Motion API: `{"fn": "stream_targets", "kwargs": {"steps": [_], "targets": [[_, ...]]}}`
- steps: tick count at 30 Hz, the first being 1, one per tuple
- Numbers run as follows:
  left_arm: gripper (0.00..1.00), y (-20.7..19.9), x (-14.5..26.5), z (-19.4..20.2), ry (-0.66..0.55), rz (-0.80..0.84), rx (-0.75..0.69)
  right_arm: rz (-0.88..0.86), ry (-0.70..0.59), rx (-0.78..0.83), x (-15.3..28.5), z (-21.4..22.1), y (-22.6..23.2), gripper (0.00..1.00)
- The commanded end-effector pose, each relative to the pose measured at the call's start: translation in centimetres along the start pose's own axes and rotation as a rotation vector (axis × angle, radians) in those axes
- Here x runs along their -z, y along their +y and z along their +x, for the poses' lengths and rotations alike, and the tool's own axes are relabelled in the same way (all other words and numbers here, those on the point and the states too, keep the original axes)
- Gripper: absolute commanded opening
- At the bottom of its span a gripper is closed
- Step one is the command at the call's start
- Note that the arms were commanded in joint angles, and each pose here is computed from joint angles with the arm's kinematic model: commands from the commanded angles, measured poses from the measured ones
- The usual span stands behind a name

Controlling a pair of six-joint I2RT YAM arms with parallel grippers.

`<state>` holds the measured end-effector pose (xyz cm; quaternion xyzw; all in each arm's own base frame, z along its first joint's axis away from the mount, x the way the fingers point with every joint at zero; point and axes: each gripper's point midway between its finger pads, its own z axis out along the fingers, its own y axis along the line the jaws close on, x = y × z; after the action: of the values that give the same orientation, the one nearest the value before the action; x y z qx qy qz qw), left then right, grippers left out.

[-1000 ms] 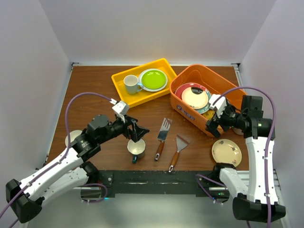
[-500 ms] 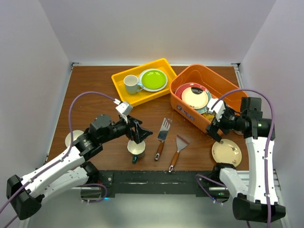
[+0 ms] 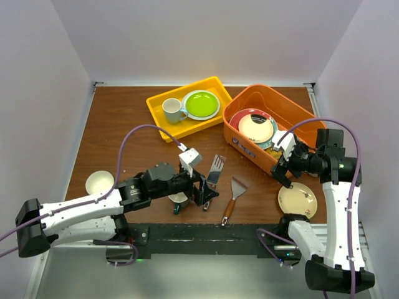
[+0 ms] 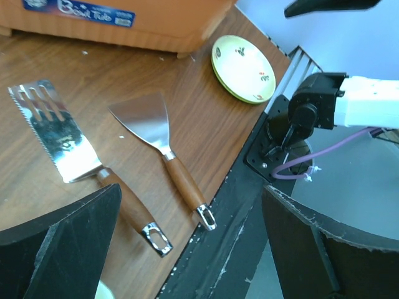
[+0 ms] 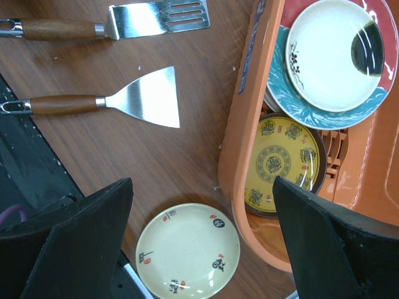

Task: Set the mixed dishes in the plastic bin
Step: Pick up the plate from the corner of the board.

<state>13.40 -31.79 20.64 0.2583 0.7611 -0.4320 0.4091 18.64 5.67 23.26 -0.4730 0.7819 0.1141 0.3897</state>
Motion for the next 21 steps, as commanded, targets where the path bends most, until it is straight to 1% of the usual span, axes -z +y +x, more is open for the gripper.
{"fn": "stream_targets", "kwargs": {"steps": [1,12,21], "targets": [[0.99,-2.3,-0.7,-3.0,-0.096,-0.003,0.013,0.021,-0.001,0.000,0.4,-0.1,-0.1,0.99],[1.00,-4.2,-2.9,-1.1,-0.039,-0.006,-0.016,0.030,0.023,-0.013,0.7,0.3,0.1,0.99],[1.00,-3.6,-2.5,-1.6,-0.054,-0.041,-0.071,0.160,0.095,-0.052,2.5,1.3,-0.6,0.99]]}}
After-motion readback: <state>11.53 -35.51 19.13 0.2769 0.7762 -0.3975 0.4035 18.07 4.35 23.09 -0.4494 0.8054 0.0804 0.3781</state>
